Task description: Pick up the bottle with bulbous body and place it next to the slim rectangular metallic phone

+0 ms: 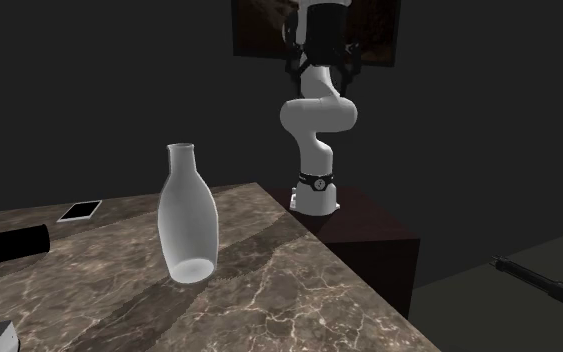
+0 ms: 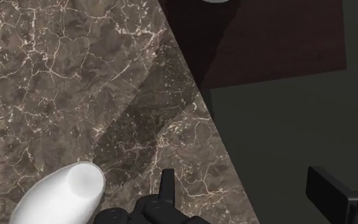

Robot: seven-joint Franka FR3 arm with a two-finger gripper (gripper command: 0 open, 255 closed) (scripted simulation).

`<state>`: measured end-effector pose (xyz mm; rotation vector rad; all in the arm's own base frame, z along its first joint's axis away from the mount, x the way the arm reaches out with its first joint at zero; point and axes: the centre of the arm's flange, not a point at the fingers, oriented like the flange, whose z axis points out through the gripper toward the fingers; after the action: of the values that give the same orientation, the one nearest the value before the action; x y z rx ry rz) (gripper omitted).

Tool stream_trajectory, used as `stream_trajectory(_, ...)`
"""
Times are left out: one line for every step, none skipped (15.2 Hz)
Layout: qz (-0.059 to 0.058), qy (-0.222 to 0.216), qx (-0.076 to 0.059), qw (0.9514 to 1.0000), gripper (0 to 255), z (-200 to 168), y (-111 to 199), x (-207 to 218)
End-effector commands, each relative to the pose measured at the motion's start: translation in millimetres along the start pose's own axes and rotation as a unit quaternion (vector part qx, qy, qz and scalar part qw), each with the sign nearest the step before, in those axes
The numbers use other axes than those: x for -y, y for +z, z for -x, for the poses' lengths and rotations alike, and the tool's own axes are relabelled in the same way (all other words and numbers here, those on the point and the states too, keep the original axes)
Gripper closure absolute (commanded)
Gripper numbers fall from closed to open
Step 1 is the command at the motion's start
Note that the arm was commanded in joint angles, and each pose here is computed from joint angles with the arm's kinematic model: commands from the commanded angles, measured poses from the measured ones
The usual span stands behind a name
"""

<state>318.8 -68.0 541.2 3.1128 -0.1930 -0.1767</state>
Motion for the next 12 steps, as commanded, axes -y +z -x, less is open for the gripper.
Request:
stream_trajectory(-0.001,-0.001,-0.003,1.0,0,-11.1,7.8,-21.5)
stream_trajectory(-0.002,-0.001,-0.004,1.0,0,-17.2,10.7,-32.9)
stream_trajectory(-0.002,-0.002,-0.005,1.0,0,-23.3,13.6,-44.2)
stream_trajectory(-0.003,-0.002,-0.007,1.0,0,-29.4,16.6,-55.6)
stream_trajectory(-0.004,-0.002,-0.008,1.0,0,-35.5,19.5,-66.9)
stream_trajectory(-0.004,-0.002,-0.009,0.9999,0,-41.6,22.5,-78.2)
stream_trajectory(-0.005,-0.002,-0.01,0.9999,0,-47.7,25.4,-89.6)
stream_trajectory(-0.006,-0.003,-0.012,0.9999,0,-53.9,28.4,-100.9)
stream_trajectory(-0.006,-0.003,-0.013,0.9999,0,-60.0,31.3,-112.2)
stream_trajectory(-0.007,-0.003,-0.014,0.9999,0,-66.2,34.3,-123.5)
stream_trajectory(-0.008,-0.003,-0.015,0.9998,0,-72.4,37.2,-134.8)
stream_trajectory(-0.008,-0.004,-0.016,0.9998,0,-78.6,40.2,-146.1)
